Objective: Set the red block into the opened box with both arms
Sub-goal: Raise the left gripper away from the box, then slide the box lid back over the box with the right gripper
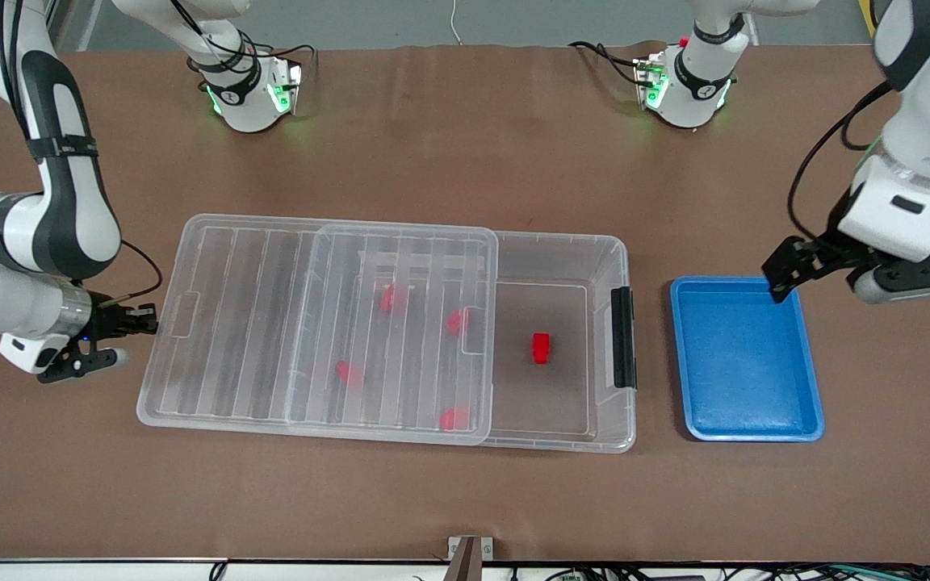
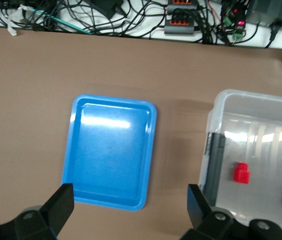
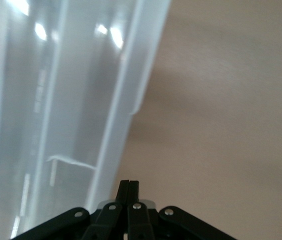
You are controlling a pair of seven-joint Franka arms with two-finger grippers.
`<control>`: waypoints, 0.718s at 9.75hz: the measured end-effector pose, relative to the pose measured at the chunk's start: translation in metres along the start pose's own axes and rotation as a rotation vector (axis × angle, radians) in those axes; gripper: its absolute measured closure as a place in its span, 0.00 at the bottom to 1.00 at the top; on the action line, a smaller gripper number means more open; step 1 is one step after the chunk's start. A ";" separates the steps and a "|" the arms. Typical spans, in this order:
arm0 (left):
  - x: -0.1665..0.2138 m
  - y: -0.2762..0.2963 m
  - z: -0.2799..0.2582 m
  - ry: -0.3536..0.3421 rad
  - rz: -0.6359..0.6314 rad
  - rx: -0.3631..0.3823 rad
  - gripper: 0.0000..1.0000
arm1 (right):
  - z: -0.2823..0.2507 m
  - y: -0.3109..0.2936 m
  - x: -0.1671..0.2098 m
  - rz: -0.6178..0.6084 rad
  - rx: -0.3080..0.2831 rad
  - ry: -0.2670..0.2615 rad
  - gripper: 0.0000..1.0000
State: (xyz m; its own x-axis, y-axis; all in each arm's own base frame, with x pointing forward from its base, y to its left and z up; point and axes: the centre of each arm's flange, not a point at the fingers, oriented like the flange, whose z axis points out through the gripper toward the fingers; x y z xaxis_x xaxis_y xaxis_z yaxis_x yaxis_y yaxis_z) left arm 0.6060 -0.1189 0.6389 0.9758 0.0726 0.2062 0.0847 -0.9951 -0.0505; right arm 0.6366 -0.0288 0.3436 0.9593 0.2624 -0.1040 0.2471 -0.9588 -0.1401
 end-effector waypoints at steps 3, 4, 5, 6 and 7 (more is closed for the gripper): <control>-0.018 -0.045 -0.020 -0.083 0.013 -0.032 0.00 | 0.002 -0.046 0.014 -0.043 0.043 0.014 0.99; -0.026 -0.057 -0.025 -0.102 0.010 -0.034 0.00 | 0.005 -0.062 0.018 -0.049 0.055 0.013 0.99; -0.035 -0.069 -0.027 -0.127 0.020 -0.034 0.00 | 0.008 -0.080 0.022 -0.043 0.067 0.011 0.99; -0.043 -0.079 -0.028 -0.148 0.035 -0.038 0.00 | 0.010 -0.099 0.026 -0.034 0.076 0.010 0.99; -0.050 -0.084 -0.028 -0.165 0.044 -0.044 0.00 | 0.012 -0.118 0.031 -0.032 0.078 0.008 0.99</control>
State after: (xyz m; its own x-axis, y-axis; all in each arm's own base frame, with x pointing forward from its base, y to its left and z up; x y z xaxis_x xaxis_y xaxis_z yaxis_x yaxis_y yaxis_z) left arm 0.5442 -0.0411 0.6603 0.9985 0.0354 0.0416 0.0360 -0.9993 -0.0119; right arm 0.6356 0.0941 0.3447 0.9523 0.2915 -0.0905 0.2664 -0.9385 -0.2197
